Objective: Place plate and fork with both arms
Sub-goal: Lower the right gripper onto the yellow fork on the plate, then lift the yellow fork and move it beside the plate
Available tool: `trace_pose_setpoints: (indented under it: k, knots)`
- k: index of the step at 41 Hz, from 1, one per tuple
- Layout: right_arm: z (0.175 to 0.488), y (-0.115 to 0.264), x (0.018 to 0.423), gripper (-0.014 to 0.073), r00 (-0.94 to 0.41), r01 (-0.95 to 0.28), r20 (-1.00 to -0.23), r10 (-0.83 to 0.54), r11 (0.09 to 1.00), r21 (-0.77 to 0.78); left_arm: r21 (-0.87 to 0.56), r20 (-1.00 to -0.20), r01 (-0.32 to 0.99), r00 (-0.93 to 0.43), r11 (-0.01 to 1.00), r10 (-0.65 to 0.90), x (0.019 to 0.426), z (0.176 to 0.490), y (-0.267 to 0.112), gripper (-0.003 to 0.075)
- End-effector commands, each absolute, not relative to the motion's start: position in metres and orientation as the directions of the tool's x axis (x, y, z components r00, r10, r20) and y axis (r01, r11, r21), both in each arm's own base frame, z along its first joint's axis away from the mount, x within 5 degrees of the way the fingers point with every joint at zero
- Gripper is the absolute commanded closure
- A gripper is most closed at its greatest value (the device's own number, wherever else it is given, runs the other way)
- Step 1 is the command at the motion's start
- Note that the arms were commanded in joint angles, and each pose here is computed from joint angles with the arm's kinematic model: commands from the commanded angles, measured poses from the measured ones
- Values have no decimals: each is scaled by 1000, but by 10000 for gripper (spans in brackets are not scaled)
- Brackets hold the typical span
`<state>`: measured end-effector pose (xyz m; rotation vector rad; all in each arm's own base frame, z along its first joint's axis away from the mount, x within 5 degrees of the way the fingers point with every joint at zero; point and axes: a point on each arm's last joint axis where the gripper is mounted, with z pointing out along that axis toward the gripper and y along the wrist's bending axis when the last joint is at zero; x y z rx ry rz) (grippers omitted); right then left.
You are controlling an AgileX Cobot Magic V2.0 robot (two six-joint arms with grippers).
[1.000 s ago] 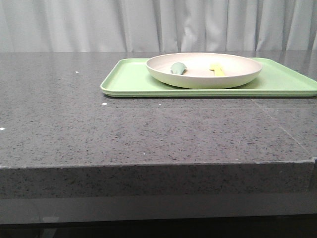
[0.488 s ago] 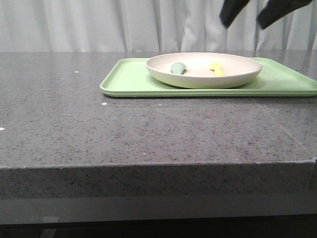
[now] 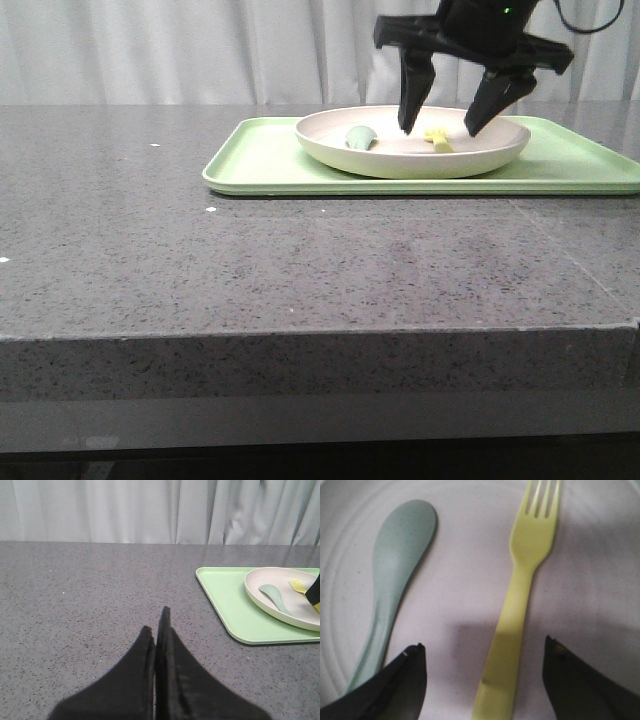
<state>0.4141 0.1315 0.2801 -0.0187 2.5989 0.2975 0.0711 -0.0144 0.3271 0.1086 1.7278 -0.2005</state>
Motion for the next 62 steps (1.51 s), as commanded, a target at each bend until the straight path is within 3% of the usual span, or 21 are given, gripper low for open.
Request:
trace_pose_setpoints:
  k: [1,17,26,32,45,62]
  knots:
    - [307,128,415,84,-813,-79,-579,65,972,220,-70,-996,191,-64,979,-58,71,343,-14,738]
    - [299,128,416,116,-832,-75,-553,48,977,198,-70,-996,191,-64,979,-58,71,343,-14,738]
    - [298,128,415,447,-840,-73,-541,45,978,195,-70,-996,191,-64,979,-58,71,343,-14,738]
    - [298,128,415,571,-840,-73,-541,45,978,195,-70,-996,191,-64,979,-58,71,343,-14,738]
    - [307,128,416,579,-831,-77,-554,47,977,199,-70,-996,191,-64,979,-58,71,343,-14,738]
    - [361,115,409,579,-773,-75,-629,81,973,218,-70,-996,191,-64,979,-58,71,343,-14,738]
